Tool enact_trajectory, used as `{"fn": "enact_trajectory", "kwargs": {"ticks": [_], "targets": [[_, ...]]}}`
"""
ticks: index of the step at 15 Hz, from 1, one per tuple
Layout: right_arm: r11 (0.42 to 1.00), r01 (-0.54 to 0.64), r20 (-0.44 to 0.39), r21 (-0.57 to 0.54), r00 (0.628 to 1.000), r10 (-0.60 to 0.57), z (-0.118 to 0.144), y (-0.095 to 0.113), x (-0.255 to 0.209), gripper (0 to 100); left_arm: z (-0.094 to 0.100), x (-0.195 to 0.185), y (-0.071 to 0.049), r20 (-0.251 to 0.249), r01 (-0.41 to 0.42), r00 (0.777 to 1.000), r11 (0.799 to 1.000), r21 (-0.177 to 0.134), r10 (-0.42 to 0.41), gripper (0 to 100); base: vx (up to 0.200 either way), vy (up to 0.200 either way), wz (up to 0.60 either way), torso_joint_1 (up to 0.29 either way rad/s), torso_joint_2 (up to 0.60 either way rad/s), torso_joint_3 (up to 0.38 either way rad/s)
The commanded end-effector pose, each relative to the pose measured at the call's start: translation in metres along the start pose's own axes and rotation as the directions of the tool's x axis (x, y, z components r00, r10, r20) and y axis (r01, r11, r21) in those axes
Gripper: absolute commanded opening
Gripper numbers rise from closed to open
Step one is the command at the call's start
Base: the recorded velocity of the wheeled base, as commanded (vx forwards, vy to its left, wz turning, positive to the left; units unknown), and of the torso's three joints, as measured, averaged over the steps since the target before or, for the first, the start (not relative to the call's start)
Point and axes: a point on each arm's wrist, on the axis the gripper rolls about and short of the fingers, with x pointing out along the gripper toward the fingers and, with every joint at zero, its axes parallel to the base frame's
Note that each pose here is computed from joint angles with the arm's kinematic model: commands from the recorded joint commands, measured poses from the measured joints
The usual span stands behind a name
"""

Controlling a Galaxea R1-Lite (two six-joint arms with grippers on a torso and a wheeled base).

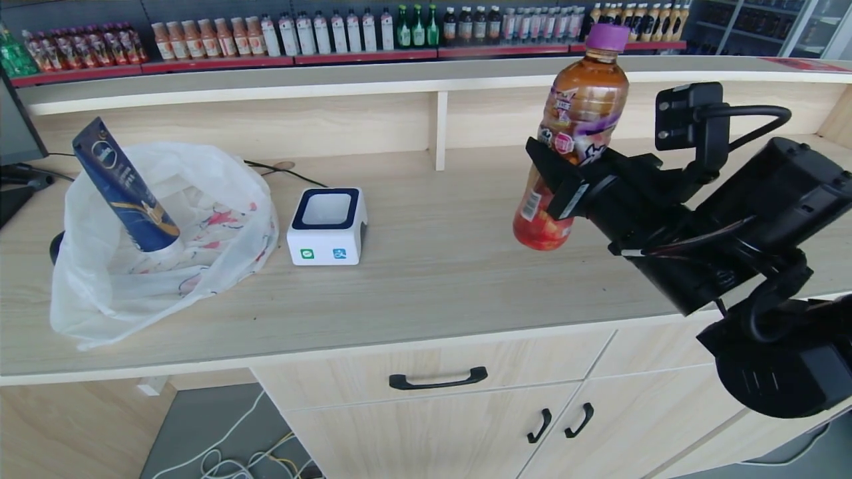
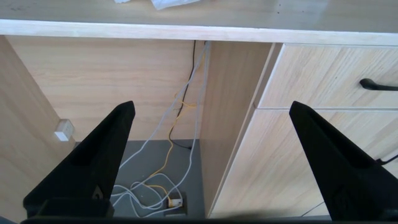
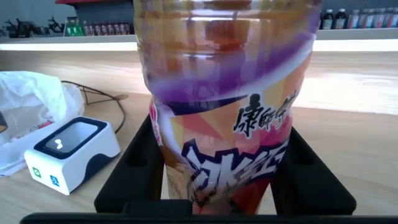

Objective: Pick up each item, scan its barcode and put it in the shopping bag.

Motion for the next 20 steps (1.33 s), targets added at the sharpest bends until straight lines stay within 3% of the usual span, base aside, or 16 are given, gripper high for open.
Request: {"fn": "enact_trajectory", "kwargs": {"ticks": [1,13,16,20], "targets": [[1.000,-0.008,-0.011,-0.006,1.000,0.007,-0.006,0.002,-0.013,0,0.000,0.000,0.000,0.000,-0.001,1.000,1.000,0.000,0.001,100,0.000,0.000,0.00,0.000,0.00,0.000],[0.998,-0.052,0.024,0.019,0.998,0.052,0.004,0.010,-0.052,0,0.000,0.000,0.000,0.000,-0.001,1.000,1.000,0.000,0.001,100,0.000,0.000,0.00,0.000,0.00,0.000],[0.990,-0.130,0.035,0.044,0.991,0.129,0.007,0.010,-0.068,0,0.000,0.000,0.000,0.000,-0.001,1.000,1.000,0.000,0.001,100,0.000,0.000,0.00,0.000,0.00,0.000],[0.968,-0.199,-0.058,0.153,0.976,0.210,-0.002,0.007,-0.102,0,0.000,0.000,0.000,0.000,-0.001,1.000,1.000,0.000,0.001,100,0.000,0.000,0.00,0.000,0.00,0.000]]}}
